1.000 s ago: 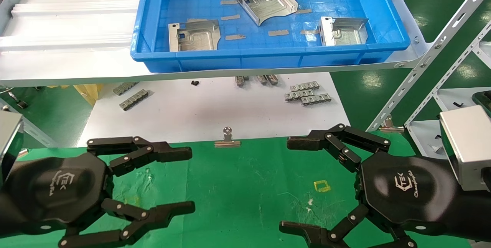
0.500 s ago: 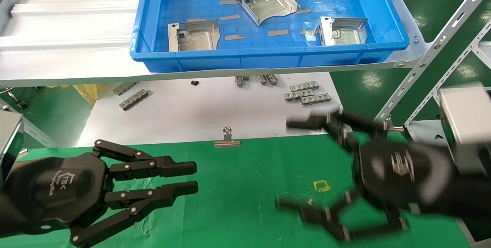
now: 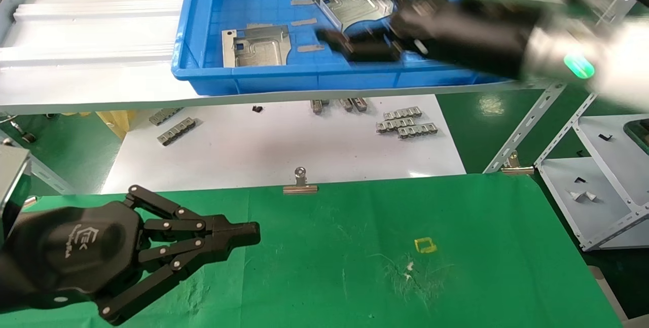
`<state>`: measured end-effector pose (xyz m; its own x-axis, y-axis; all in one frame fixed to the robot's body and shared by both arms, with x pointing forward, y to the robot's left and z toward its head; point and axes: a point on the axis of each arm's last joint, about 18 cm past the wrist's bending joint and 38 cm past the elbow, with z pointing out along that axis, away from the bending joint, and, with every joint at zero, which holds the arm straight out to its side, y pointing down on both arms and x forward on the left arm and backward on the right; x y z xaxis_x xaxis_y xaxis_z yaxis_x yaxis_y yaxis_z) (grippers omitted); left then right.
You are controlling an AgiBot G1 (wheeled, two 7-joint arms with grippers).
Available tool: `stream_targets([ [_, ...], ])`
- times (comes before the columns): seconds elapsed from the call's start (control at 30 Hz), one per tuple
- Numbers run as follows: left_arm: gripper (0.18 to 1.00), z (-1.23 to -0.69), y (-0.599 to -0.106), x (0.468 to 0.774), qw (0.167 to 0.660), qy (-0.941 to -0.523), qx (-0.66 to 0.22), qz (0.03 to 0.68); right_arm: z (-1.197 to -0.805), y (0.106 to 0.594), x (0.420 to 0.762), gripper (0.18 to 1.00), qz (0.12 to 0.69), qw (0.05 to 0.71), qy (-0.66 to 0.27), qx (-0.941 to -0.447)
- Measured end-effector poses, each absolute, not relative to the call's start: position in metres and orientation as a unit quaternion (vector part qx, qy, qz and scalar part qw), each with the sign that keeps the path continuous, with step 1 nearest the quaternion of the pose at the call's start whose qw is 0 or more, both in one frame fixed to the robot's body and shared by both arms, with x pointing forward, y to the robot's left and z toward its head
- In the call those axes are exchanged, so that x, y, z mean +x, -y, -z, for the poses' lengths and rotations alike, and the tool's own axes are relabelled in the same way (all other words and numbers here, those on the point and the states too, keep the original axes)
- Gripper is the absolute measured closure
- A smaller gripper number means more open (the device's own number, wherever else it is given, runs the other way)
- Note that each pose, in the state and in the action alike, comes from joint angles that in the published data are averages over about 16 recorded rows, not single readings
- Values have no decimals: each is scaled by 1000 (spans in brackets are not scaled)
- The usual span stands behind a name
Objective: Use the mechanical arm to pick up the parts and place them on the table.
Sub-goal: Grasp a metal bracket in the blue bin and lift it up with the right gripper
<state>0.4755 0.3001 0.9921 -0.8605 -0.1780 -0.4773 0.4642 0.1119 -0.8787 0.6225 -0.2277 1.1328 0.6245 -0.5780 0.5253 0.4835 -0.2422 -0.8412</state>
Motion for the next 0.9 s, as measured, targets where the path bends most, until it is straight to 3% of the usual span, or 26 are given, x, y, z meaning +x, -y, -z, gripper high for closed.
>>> stream_targets([
  [0.33,994,-992,-300,475,244,-705,102,659,-1188,175,686,179,479,545,-118,-677],
  [0.9,994,-992,-300,475,244,-705,102,659,-1179,159,724,205,474,538,-215,-663],
])
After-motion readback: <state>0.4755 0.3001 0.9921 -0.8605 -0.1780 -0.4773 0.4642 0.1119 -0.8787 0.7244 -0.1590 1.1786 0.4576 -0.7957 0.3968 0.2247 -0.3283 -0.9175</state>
